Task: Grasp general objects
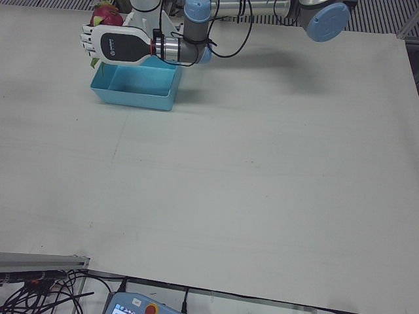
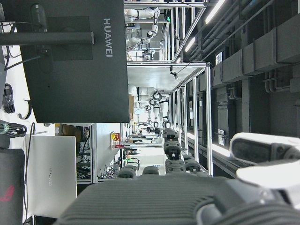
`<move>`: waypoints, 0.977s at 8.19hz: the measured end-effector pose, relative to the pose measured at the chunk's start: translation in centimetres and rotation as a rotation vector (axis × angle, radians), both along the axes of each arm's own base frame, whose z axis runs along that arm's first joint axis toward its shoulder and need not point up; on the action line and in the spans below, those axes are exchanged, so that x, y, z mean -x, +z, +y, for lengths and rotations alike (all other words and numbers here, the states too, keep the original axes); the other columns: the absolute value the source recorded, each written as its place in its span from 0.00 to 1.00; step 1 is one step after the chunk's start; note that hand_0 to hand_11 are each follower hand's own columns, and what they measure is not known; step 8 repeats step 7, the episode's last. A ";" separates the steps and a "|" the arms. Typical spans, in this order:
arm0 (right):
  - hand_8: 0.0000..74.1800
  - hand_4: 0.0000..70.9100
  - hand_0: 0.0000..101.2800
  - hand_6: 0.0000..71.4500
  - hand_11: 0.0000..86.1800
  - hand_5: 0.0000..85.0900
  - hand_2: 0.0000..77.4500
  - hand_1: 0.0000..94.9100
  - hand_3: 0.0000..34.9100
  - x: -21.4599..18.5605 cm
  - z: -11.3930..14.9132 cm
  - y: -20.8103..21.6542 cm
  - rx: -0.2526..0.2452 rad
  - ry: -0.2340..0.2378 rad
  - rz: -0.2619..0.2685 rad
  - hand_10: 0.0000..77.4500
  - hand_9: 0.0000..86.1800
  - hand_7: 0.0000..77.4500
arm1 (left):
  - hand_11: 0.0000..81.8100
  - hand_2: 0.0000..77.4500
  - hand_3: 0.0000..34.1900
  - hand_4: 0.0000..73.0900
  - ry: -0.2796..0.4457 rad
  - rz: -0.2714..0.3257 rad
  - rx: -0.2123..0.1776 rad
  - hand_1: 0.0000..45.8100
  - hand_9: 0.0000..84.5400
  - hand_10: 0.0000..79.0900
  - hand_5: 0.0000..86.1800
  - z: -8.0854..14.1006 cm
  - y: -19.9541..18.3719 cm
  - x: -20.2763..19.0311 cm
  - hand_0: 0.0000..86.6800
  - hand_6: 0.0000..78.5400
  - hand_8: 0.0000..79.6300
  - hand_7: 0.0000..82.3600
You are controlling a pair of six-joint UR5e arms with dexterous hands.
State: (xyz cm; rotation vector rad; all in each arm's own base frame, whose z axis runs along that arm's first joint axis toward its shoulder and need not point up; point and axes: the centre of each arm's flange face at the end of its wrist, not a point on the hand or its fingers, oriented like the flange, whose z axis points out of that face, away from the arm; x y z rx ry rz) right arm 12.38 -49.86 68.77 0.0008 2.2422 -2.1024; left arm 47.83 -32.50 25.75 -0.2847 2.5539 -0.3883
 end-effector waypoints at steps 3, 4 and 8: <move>0.00 0.00 0.00 0.00 0.01 0.00 0.96 0.07 0.00 0.0 0.0 0.0 0.000 0.000 0.000 0.00 0.01 0.00 | 0.31 0.01 0.00 0.28 0.021 0.024 -0.001 0.00 0.23 0.26 0.47 0.8 1.9 0.5 0.57 0.35 0.17 0.53; 0.00 0.00 0.00 0.00 0.01 0.00 0.96 0.07 0.00 0.0 0.0 0.0 0.000 0.000 0.000 0.00 0.01 0.00 | 0.27 0.01 0.00 0.21 0.024 0.023 0.000 0.00 0.15 0.26 0.49 1.0 2.0 0.6 0.57 0.28 0.11 0.50; 0.00 0.00 0.00 0.00 0.01 0.00 0.96 0.07 0.00 0.0 0.0 0.0 0.000 0.000 0.000 0.00 0.01 0.00 | 0.18 0.01 0.00 0.00 0.026 0.047 -0.007 0.00 0.04 0.26 0.53 1.3 3.0 0.9 0.62 0.01 0.01 0.30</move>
